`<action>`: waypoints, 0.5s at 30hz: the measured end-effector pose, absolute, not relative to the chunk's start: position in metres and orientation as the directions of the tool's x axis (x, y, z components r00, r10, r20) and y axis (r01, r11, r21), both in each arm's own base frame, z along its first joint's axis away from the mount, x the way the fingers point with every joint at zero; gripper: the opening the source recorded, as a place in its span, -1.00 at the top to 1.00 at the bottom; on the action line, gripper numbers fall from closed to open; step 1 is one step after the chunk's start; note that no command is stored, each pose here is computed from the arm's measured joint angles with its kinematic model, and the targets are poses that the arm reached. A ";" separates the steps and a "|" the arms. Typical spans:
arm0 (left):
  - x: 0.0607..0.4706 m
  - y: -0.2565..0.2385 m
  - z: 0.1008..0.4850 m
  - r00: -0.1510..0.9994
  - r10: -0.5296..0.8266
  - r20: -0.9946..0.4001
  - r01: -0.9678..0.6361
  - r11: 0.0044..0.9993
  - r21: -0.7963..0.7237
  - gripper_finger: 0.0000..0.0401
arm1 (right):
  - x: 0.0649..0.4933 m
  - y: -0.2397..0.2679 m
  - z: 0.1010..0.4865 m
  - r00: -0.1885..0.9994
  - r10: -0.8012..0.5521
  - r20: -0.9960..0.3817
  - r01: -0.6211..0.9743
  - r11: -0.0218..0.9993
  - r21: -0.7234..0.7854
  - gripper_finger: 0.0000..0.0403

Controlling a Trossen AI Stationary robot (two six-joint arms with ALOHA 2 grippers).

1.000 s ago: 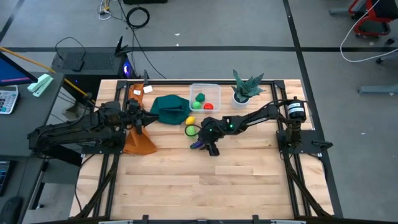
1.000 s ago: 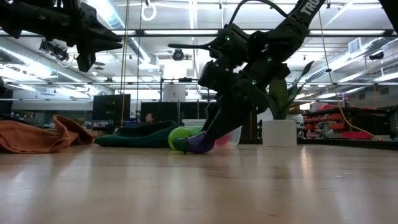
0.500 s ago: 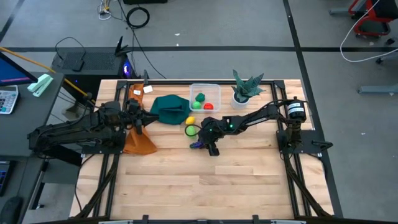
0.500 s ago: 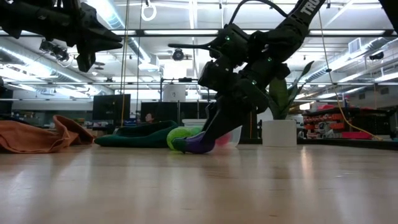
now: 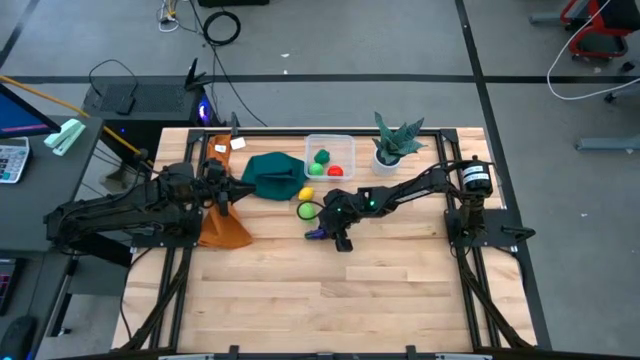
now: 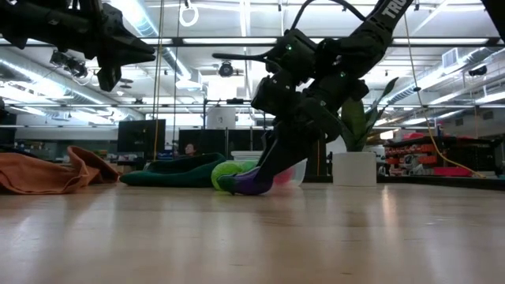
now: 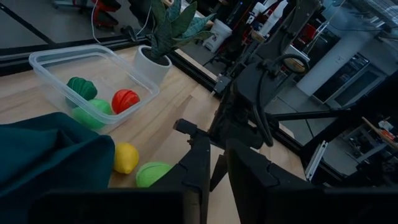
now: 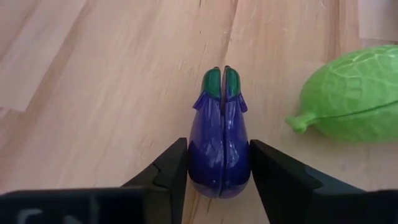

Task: Pick and placing Produce into tupperware
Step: Put the violet eggplant into the transparent bin

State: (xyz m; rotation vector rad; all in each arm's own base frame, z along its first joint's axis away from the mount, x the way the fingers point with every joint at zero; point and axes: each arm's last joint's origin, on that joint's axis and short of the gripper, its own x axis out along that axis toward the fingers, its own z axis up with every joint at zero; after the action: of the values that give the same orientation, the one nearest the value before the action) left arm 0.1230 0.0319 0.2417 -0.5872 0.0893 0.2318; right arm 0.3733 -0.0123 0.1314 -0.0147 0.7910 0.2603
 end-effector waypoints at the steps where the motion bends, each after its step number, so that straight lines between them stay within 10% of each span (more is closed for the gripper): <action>1: 0.123 0.032 0.242 0.970 0.191 -0.149 -0.242 0.807 -0.538 0.69 | 0.373 -0.012 0.131 0.673 0.226 -0.704 -0.236 0.968 0.085 0.36; 15: 0.123 0.032 0.242 0.971 0.191 -0.142 -0.238 0.809 -0.538 0.72 | 0.368 -0.012 0.162 0.705 0.223 -0.673 -0.235 0.969 0.075 0.41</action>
State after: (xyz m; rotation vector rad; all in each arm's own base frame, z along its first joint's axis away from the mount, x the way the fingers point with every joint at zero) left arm 0.1232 0.0320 0.2422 -0.5852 0.0819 0.2297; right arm 0.3677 -0.0122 0.1621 -0.0172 0.7462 0.2550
